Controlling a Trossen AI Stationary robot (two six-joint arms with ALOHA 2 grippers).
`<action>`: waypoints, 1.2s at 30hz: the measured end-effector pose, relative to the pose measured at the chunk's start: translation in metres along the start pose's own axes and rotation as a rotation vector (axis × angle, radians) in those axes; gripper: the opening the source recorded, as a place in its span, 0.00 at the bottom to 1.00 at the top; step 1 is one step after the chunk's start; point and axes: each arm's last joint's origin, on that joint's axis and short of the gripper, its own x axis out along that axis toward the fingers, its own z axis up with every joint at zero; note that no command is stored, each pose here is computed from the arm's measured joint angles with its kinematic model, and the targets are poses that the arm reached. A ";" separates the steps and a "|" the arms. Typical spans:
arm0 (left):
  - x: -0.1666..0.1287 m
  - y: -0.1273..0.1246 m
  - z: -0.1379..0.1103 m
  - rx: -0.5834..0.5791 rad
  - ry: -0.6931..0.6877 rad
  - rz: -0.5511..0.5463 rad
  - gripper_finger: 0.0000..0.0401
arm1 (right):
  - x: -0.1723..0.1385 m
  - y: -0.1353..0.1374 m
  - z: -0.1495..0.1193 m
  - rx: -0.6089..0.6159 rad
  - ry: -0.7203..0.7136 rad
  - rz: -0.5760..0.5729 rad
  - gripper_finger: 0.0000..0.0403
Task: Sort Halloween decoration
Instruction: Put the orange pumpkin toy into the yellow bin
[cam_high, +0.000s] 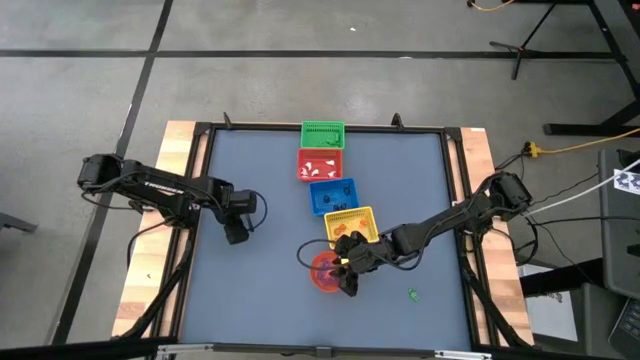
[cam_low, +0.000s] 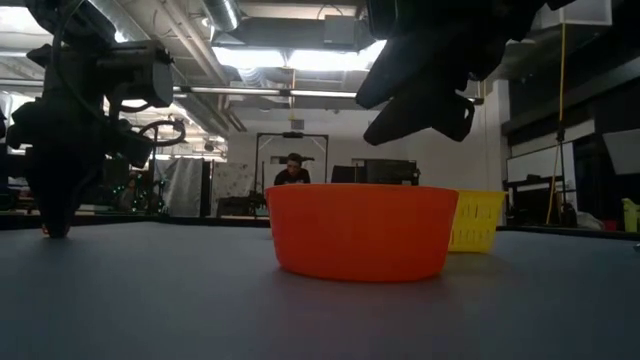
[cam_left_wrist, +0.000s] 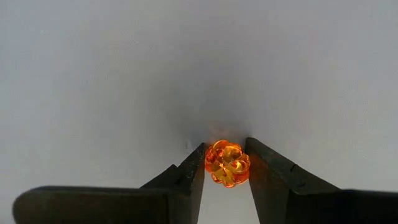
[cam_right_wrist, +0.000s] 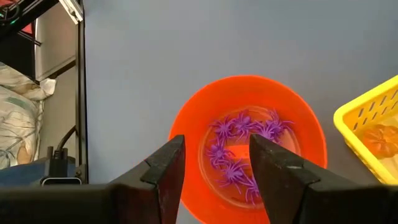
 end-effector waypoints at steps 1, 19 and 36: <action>0.000 0.000 0.000 0.000 0.001 -0.003 0.23 | 0.000 0.000 0.000 0.000 0.001 0.001 0.44; -0.001 -0.001 0.001 -0.002 -0.004 -0.018 0.17 | -0.030 0.005 0.011 -0.022 -0.035 0.028 0.44; -0.002 -0.001 0.001 -0.001 -0.008 -0.011 0.09 | -0.038 0.005 0.013 -0.047 -0.038 0.029 0.44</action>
